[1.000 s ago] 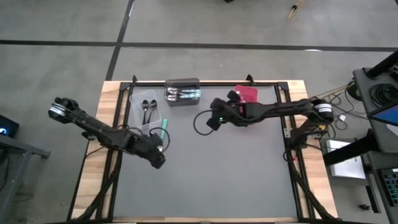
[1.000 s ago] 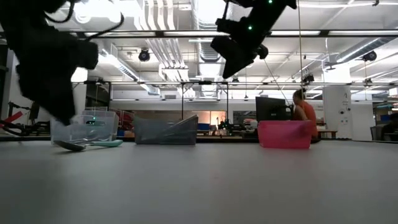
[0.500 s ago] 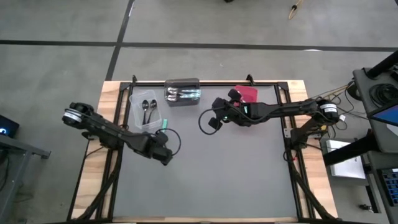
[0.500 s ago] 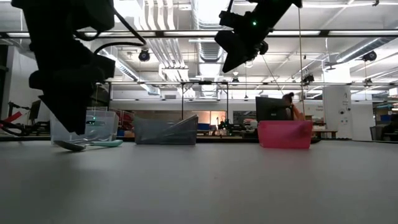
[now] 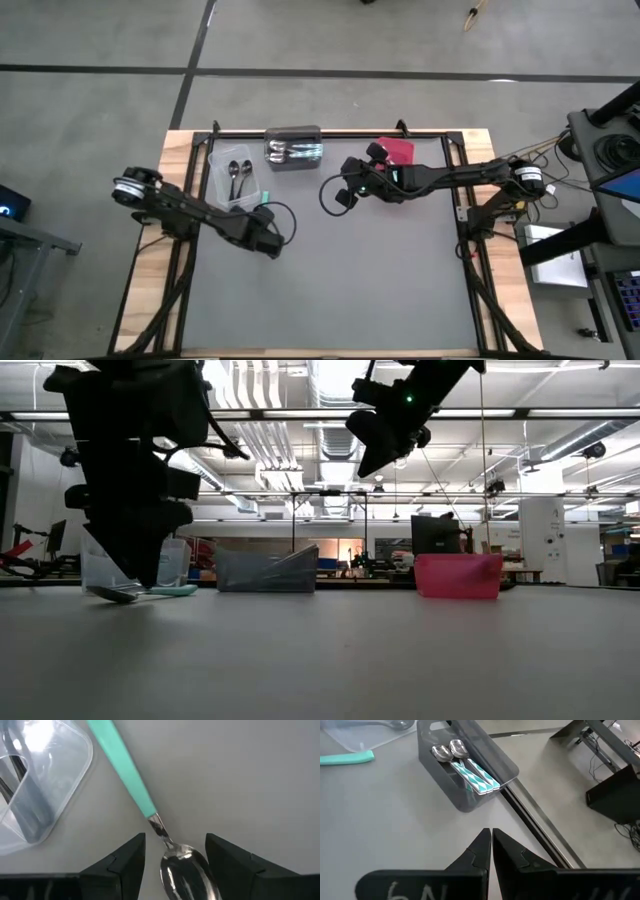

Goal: Sort silverware by color (type)
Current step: Put the green spoon into the red bin

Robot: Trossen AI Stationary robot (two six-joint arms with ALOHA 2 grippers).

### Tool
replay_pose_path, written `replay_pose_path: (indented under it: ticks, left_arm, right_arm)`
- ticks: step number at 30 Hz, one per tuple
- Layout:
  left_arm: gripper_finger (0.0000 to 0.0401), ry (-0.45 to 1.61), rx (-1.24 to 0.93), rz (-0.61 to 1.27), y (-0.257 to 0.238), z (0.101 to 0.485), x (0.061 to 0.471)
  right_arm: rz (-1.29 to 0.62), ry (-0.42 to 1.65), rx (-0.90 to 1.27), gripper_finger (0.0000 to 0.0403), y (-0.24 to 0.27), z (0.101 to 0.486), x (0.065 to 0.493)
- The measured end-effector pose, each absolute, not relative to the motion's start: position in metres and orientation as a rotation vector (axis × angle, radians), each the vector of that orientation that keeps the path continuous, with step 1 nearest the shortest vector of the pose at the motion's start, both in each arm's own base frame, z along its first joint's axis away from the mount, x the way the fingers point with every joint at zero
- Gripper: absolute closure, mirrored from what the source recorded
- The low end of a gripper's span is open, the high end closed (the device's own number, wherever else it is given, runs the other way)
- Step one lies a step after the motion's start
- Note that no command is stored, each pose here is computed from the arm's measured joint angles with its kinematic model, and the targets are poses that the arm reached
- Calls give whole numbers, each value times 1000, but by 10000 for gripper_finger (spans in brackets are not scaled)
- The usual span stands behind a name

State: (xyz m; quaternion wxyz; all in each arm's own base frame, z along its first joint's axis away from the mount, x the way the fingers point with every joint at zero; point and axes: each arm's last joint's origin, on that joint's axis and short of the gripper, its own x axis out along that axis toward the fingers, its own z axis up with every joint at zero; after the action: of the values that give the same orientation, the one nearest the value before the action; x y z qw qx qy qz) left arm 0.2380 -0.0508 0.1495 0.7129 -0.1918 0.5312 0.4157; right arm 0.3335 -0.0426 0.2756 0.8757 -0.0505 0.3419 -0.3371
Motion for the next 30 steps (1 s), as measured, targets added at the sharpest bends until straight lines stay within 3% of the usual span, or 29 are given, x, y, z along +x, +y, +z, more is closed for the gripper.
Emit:
replay_pose_path:
  ticks: [19, 25, 30]
  left_arm:
    - [216, 1227, -381, 963, -49, 131, 243]
    - [249, 1228, -386, 935, -50, 130, 244]
    - [280, 1211, -328, 788, -58, 130, 252]
  right_arm:
    - [-707, 717, -99, 394, -43, 273, 333]
    - [-705, 724, -101, 394, -42, 272, 333]
    - [-668, 742, -90, 394, -41, 267, 332]
